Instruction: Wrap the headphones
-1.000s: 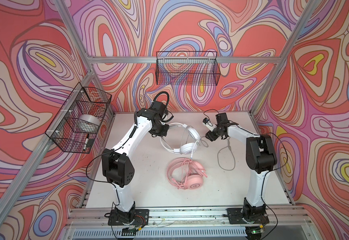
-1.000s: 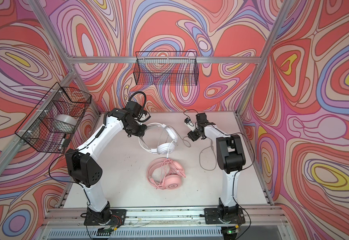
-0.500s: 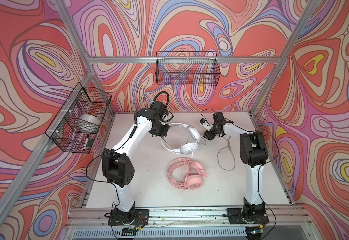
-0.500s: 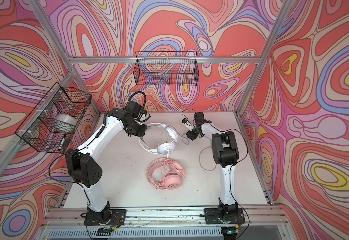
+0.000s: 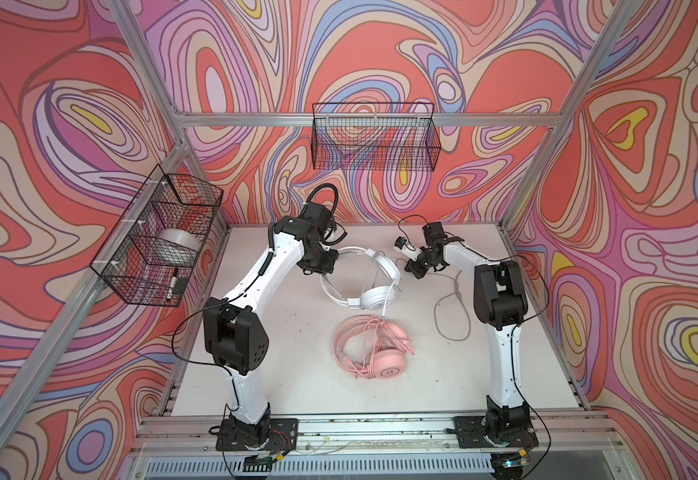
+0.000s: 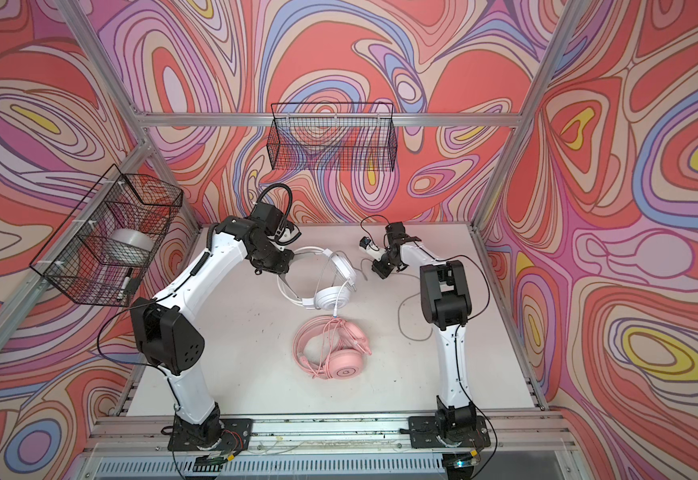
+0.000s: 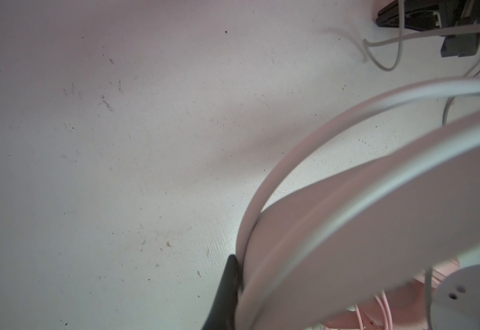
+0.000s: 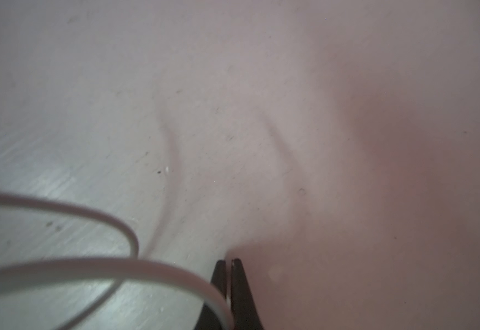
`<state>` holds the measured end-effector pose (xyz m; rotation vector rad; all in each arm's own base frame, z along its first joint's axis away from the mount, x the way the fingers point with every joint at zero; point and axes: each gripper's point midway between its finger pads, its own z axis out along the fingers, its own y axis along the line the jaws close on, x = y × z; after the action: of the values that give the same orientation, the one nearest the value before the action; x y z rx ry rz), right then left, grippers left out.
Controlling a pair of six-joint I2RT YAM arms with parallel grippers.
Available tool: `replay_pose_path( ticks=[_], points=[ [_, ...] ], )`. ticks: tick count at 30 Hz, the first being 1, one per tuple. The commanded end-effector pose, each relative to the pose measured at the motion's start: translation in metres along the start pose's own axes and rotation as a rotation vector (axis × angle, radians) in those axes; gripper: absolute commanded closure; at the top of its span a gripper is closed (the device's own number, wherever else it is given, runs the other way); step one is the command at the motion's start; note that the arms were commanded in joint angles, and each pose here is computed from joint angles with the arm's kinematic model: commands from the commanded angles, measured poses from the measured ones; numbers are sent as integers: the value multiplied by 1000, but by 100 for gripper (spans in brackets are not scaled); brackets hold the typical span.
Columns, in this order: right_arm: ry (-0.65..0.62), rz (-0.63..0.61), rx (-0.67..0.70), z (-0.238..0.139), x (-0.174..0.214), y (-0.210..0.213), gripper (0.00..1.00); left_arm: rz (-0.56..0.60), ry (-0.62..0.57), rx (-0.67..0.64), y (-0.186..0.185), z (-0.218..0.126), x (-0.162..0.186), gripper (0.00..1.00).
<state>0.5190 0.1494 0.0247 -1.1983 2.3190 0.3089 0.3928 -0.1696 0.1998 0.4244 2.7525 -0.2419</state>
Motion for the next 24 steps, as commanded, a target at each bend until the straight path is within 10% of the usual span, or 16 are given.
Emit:
replay_pose_path(
  ticks=[1,15,24],
  points=[
    [30,36,-51,-8,17,16,100,-17,-73,33,-6,-30,-8,100],
    [44,129,35,-67,35,43,100,-367,-190,113,23,-46,-34,100],
    [-57,-60,34,-121,0,115,100,-538,-196,14,46,-27,-47,100]
  ],
)
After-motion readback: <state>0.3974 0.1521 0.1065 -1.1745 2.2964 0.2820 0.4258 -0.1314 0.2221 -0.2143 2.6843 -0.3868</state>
